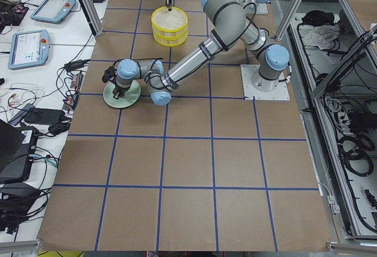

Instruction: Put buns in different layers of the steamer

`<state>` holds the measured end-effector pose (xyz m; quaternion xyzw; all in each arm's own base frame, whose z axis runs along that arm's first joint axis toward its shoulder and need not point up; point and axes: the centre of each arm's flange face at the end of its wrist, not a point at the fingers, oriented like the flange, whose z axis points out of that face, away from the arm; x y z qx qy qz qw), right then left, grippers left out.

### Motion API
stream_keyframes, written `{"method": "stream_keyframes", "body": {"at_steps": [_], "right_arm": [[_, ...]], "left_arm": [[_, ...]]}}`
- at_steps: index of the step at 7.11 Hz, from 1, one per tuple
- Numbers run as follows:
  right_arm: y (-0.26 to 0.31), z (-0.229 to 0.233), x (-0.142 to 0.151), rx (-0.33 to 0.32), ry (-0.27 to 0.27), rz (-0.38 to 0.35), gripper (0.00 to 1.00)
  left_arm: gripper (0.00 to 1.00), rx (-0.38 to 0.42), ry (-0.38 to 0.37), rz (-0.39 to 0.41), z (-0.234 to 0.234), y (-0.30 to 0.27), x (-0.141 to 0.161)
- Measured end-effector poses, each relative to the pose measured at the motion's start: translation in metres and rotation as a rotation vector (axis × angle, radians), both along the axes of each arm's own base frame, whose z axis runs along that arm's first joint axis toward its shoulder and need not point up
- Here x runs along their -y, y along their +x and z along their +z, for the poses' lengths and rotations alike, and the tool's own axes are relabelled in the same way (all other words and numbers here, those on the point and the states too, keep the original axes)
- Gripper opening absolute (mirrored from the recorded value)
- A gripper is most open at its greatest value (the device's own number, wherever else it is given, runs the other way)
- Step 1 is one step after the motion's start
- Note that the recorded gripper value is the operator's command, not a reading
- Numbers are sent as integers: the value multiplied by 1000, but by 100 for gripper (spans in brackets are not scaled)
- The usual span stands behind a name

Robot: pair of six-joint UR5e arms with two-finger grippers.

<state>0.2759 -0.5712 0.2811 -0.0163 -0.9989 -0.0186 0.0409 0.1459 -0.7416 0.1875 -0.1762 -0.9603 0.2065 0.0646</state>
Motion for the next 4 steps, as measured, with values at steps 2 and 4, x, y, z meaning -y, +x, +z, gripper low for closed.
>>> {"method": "stream_keyframes", "body": {"at_steps": [2, 4], "right_arm": [[0, -4, 0, -3, 8, 4, 99], [-2, -4, -4, -13, 21, 31, 100]], "left_arm": [[0, 14, -25, 0, 23, -1, -2], [0, 18, -51, 28, 58, -8, -10]]}}
